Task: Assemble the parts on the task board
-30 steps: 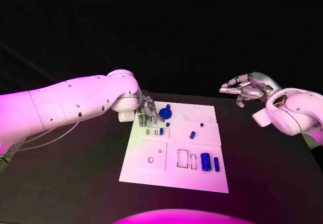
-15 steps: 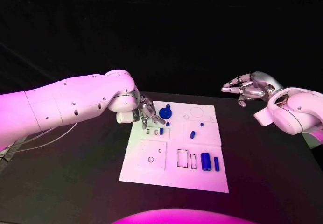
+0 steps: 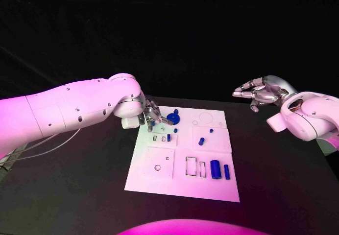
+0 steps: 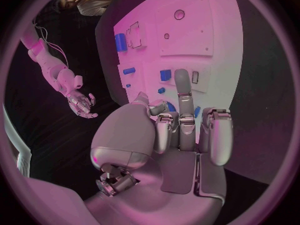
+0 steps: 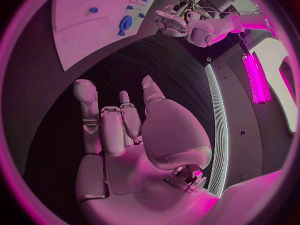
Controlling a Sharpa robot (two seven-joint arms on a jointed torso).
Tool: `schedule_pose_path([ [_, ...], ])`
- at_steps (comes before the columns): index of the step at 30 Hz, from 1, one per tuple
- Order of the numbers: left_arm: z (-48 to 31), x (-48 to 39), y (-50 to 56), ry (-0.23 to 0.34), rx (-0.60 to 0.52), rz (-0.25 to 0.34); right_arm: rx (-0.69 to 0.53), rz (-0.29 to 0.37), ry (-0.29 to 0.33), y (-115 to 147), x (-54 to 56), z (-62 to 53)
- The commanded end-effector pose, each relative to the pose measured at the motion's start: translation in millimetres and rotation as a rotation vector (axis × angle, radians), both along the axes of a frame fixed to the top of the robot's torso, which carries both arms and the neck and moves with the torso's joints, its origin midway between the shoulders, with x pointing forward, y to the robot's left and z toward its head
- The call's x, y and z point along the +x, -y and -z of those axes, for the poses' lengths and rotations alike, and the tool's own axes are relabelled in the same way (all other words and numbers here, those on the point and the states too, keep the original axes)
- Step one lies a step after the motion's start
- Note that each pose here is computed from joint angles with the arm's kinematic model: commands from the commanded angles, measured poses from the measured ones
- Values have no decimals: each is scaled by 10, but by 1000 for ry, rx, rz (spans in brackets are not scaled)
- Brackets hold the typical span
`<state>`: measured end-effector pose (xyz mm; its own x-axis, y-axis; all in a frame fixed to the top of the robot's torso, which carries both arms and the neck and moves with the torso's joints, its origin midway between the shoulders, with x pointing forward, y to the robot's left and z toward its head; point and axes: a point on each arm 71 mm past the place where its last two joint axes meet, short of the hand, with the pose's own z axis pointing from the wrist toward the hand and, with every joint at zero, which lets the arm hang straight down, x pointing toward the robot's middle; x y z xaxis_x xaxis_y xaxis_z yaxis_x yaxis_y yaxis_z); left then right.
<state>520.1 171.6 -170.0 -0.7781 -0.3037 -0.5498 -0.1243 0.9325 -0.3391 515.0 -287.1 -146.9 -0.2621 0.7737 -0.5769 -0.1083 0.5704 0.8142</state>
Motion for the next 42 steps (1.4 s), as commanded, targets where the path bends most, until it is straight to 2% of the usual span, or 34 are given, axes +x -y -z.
schedule_pose_path([
  [1, 26, -8, 2, -4, 31, 8, -12, -2, 1, 3, 3, -5],
  [12, 74, -34, -18, -42, 35, 12, -18, -1, 3, 11, 1, -5],
  [23, 80, -33, 2, -23, 101, -8, -21, -5, 5, -4, 7, -2],
  [27, 105, -34, 20, -26, 109, -5, -22, -5, 5, -5, 7, -1],
  [34, 203, -66, 62, -43, 131, 14, -22, -6, 4, -7, 7, 2],
  [42, 238, -74, 70, -51, 141, 19, -23, -7, 2, -6, 7, 9],
])
